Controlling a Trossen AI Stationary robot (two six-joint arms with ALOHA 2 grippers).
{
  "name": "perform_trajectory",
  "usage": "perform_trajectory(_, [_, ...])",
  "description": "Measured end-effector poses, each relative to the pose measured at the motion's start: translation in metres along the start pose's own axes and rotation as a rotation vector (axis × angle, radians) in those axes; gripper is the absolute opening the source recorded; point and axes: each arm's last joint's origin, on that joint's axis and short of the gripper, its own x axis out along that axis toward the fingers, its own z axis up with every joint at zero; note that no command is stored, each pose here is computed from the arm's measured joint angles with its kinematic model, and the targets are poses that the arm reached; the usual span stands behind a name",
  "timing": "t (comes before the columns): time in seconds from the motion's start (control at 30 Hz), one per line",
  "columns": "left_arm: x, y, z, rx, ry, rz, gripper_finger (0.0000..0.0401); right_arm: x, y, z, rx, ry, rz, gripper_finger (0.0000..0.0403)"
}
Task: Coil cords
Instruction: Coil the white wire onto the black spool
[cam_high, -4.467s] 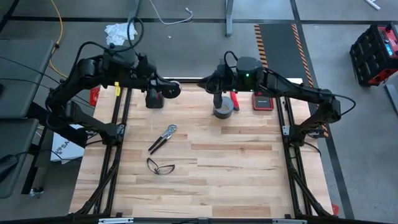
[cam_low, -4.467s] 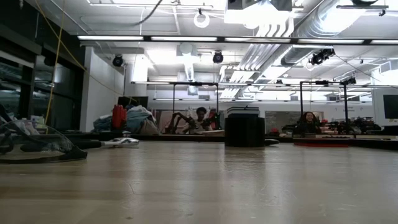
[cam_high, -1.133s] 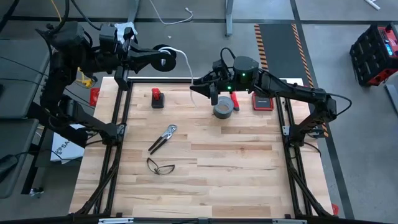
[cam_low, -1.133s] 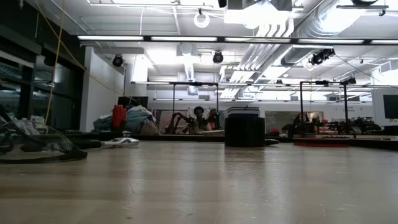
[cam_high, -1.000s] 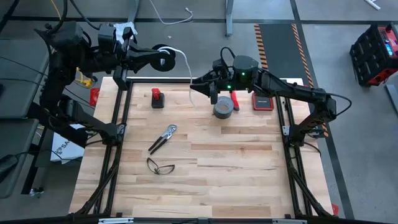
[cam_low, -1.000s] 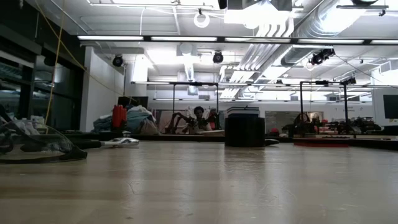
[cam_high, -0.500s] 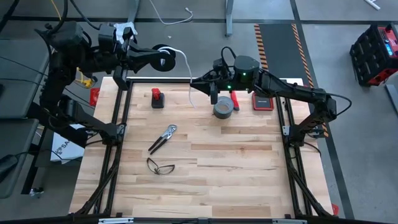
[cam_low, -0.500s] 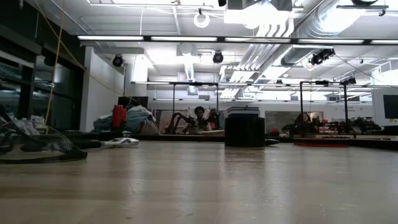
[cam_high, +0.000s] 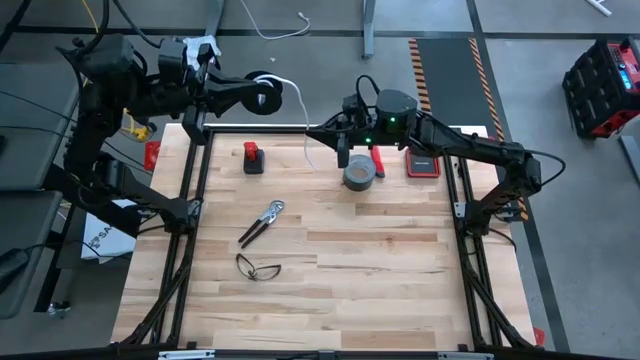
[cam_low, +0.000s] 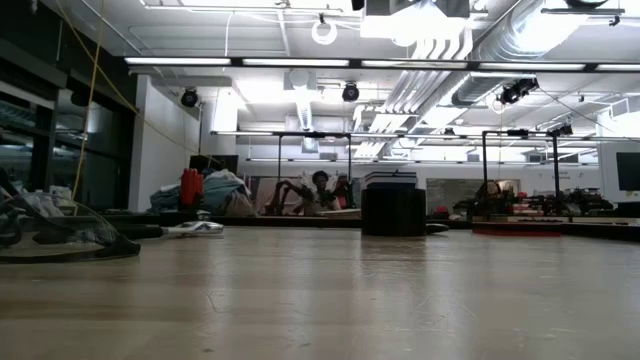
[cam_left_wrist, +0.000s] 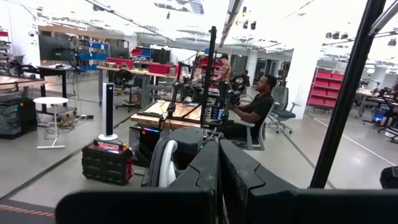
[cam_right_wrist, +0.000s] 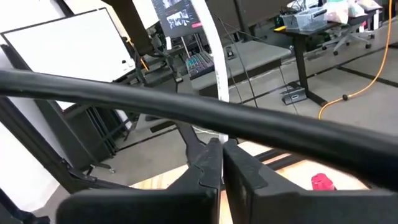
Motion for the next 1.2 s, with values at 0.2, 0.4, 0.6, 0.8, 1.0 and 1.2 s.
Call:
perform_trajectory(0.2, [0.006, 0.003, -0.003, -0.001, 0.007, 0.07, 0.0, 0.002, 0.012, -0.004, -0.036, 0.004, 0.013, 0.0001])
perform_trajectory(0.4, [0.036, 0.008, -0.016, -0.003, 0.039, 0.107, 0.0, 0.008, 0.032, -0.012, -0.094, 0.001, 0.042, 0.0])
perform_trajectory(0.6, [0.052, 0.008, -0.017, -0.02, -0.016, 0.075, 0.0, 0.013, 0.042, -0.021, -0.122, 0.018, 0.031, 0.0])
perform_trajectory(0.8, [0.058, 0.008, -0.014, -0.077, -0.065, 0.069, 0.0, 0.025, 0.048, -0.025, -0.133, -0.045, 0.056, 0.0])
perform_trajectory(1.0, [0.076, 0.01, -0.021, -0.185, -0.072, 0.033, 0.0, 0.04, 0.052, -0.038, -0.137, -0.05, 0.078, 0.0])
perform_trajectory(1.2, [0.094, 0.01, -0.04, -0.3, 0.052, -0.035, 0.0, 0.042, 0.055, -0.039, -0.159, -0.058, 0.089, 0.0])
